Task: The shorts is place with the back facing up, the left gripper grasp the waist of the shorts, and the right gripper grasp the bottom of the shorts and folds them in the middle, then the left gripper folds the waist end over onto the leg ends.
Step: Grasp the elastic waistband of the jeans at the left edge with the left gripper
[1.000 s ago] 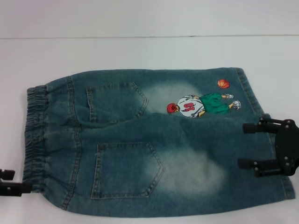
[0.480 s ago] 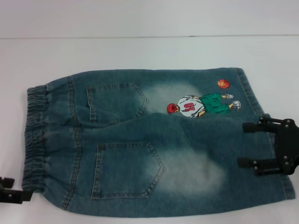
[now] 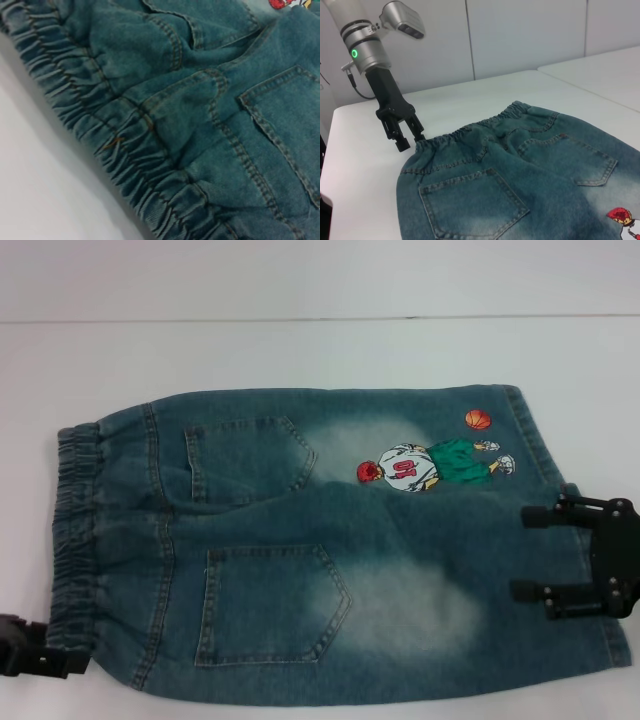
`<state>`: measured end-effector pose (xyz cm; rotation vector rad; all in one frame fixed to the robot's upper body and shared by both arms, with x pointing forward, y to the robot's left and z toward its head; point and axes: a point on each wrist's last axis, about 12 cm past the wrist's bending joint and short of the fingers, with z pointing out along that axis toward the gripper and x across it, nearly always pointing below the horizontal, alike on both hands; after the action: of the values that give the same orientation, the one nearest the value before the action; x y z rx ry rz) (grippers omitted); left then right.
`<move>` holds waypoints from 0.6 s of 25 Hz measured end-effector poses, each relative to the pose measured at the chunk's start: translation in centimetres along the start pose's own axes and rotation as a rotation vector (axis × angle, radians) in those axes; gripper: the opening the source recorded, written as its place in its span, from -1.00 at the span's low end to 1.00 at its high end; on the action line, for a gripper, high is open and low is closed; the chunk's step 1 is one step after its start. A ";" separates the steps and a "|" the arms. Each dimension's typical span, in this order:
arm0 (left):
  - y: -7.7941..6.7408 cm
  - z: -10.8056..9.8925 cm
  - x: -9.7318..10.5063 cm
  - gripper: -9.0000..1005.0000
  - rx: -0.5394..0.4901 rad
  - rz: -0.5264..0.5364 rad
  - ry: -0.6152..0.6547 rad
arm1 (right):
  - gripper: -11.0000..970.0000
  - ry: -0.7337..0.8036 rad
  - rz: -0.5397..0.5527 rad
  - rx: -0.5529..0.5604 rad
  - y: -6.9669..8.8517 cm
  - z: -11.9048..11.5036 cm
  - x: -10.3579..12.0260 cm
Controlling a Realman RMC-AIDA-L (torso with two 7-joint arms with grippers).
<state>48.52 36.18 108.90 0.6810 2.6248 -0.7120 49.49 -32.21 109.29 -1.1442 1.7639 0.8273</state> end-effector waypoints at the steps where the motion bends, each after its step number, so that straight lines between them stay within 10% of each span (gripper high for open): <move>1: -0.1 0.1 -0.1 0.63 0.001 0.001 0.004 | 0.92 0.000 0.001 0.000 0.0 0.0 0.0; 15: -0.1 -0.1 -1.4 0.59 -0.003 -0.003 -0.005 | 0.92 -0.006 0.004 0.017 0.1 -0.4 0.3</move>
<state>49.55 35.62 109.60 0.6737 2.6228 -0.7098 49.24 -32.58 109.21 -1.1268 1.7656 0.8162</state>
